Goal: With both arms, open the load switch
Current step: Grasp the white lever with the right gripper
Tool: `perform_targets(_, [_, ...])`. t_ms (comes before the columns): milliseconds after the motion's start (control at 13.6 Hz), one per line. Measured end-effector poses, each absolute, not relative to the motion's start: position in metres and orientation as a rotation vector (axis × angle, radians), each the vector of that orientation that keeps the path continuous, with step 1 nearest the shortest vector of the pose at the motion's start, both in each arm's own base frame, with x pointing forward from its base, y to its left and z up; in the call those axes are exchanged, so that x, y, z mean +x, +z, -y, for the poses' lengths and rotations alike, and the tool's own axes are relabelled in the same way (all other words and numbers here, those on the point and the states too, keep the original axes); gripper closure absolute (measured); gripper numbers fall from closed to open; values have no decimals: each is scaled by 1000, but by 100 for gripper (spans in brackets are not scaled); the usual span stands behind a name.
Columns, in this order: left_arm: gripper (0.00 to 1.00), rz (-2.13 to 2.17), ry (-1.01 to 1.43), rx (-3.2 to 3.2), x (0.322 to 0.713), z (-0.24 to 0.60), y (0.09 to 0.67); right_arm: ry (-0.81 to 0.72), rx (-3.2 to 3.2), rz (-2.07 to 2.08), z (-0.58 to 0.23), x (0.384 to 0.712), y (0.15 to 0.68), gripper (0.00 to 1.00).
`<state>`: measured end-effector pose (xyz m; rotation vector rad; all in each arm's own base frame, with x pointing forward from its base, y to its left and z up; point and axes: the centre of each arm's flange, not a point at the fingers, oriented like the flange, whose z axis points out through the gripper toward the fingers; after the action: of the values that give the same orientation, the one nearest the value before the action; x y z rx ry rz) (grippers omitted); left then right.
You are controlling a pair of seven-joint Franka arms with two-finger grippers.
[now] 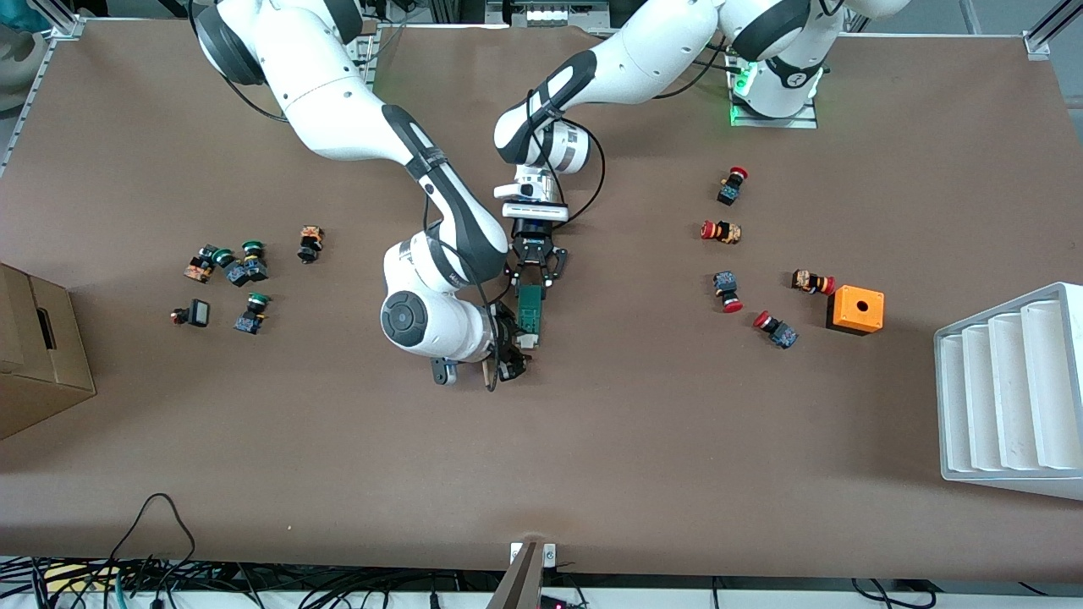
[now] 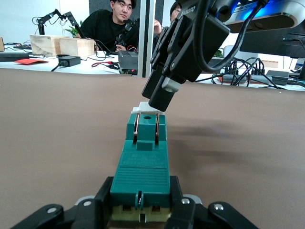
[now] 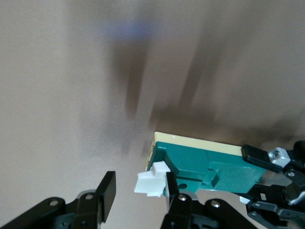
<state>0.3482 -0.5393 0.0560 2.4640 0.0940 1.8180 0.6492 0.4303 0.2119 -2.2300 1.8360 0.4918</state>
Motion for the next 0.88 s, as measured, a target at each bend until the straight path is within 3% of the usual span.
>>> perform_targets(880, [50,-96,1817,2463,348,539,56,524,-2185,-1935,-438,641,208,54])
